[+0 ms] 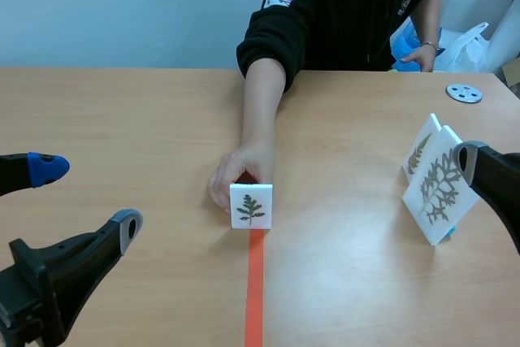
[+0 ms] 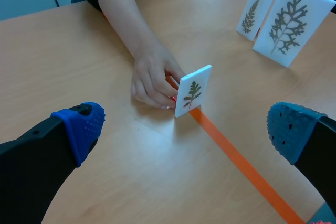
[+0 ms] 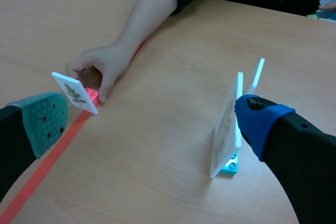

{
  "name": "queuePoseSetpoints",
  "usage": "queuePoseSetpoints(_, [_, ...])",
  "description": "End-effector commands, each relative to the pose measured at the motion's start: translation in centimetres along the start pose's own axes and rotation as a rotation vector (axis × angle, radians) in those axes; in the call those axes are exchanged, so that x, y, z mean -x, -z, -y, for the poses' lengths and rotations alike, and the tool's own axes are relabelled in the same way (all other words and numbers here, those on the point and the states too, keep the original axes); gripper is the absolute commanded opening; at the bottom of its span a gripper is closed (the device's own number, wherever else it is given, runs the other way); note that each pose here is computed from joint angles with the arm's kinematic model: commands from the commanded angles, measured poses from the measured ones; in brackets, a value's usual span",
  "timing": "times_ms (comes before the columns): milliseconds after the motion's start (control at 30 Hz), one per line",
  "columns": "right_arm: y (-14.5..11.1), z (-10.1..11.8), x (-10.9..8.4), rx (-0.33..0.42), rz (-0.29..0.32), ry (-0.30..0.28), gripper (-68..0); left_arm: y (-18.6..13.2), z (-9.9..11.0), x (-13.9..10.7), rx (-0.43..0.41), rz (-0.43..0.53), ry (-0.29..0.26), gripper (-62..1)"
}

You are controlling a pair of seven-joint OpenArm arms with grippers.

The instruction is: Sort the leaf by its shape. The table is split by an orange tape line. A compound leaf with several leaflets goes to the left side, a simple leaf with one blade goes to the right side. Return to the home posture when a red brick is placed on the table.

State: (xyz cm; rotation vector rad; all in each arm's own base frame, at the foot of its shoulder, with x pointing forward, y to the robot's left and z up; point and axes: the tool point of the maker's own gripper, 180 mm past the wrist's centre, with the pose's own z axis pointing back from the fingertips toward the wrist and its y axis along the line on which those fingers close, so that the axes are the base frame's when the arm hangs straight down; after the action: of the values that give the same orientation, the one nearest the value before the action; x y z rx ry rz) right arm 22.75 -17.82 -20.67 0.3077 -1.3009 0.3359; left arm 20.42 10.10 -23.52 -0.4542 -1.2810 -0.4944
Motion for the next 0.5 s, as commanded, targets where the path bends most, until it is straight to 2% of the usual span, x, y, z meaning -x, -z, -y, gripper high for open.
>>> queuePoseSetpoints(0, [0.2, -0.4, -1.1, -0.017, 0.036, -0.011, 0.4, 0.1, 0.5, -1.2, 0.016, 0.037, 0.006, 1.4])
queuePoseSetpoints(200, [0.3, -0.4, -1.2, -0.018, 0.036, -0.016, 0.4, 0.1, 0.5, -1.2, 0.017, 0.037, 0.006, 1.4])
queuePoseSetpoints(467, [2.4, -1.8, -1.0, -0.054, 0.026, -0.1, 0.4, 0.1, 0.5, -1.2, 0.016, 0.037, 0.006, 1.4])
